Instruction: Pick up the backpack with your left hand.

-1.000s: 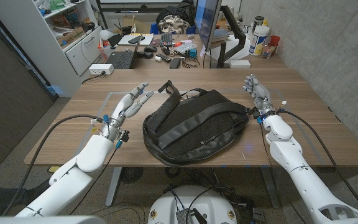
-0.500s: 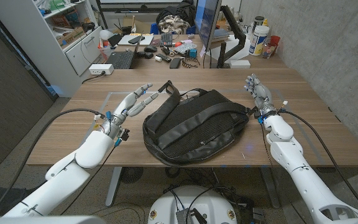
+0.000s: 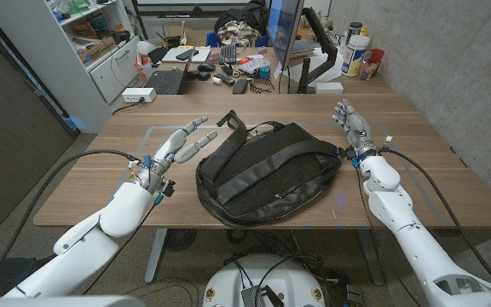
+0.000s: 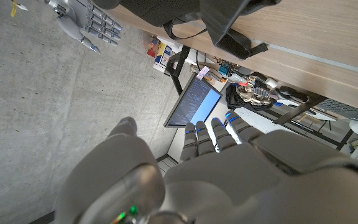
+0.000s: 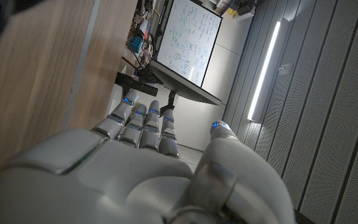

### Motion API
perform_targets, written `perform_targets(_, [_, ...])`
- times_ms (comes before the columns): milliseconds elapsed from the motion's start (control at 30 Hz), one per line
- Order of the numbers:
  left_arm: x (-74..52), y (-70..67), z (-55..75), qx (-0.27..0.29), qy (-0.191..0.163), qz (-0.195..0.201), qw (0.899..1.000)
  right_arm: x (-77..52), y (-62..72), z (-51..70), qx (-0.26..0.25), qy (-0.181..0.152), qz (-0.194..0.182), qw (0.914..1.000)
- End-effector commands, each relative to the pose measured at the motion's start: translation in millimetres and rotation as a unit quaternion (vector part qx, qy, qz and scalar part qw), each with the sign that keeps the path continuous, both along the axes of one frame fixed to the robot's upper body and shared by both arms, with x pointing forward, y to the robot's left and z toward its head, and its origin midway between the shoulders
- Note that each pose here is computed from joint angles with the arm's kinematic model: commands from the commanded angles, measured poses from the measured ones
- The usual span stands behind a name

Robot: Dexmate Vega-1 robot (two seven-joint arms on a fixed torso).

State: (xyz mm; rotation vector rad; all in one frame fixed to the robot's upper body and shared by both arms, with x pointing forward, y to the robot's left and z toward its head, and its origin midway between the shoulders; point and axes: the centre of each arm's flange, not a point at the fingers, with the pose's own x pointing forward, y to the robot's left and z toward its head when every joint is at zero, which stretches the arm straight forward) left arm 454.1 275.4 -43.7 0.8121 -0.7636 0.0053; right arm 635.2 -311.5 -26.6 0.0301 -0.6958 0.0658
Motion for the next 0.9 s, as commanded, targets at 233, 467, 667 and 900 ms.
perform_targets(233, [-24.8,-6.2,-11.4,0.021,-0.008,0.049,0.999,3.3,6.0,3.3,-0.005,-0.003,0.013,0.9999])
perform_targets(467, [-31.0,-11.1,-17.4,0.039,-0.009,0.065,0.997,2.6,7.4,6.7,-0.008,-0.009,0.019,0.9998])
perform_targets(667, [-36.2,-11.5,-18.7,0.068,-0.014,0.085,0.994,0.9,8.6,8.0,-0.008,-0.014,0.021,0.9996])
perform_targets(900, [-39.1,-7.7,-17.0,0.096,-0.01,0.097,0.991,-0.6,7.3,5.4,-0.005,-0.013,0.018,0.9997])
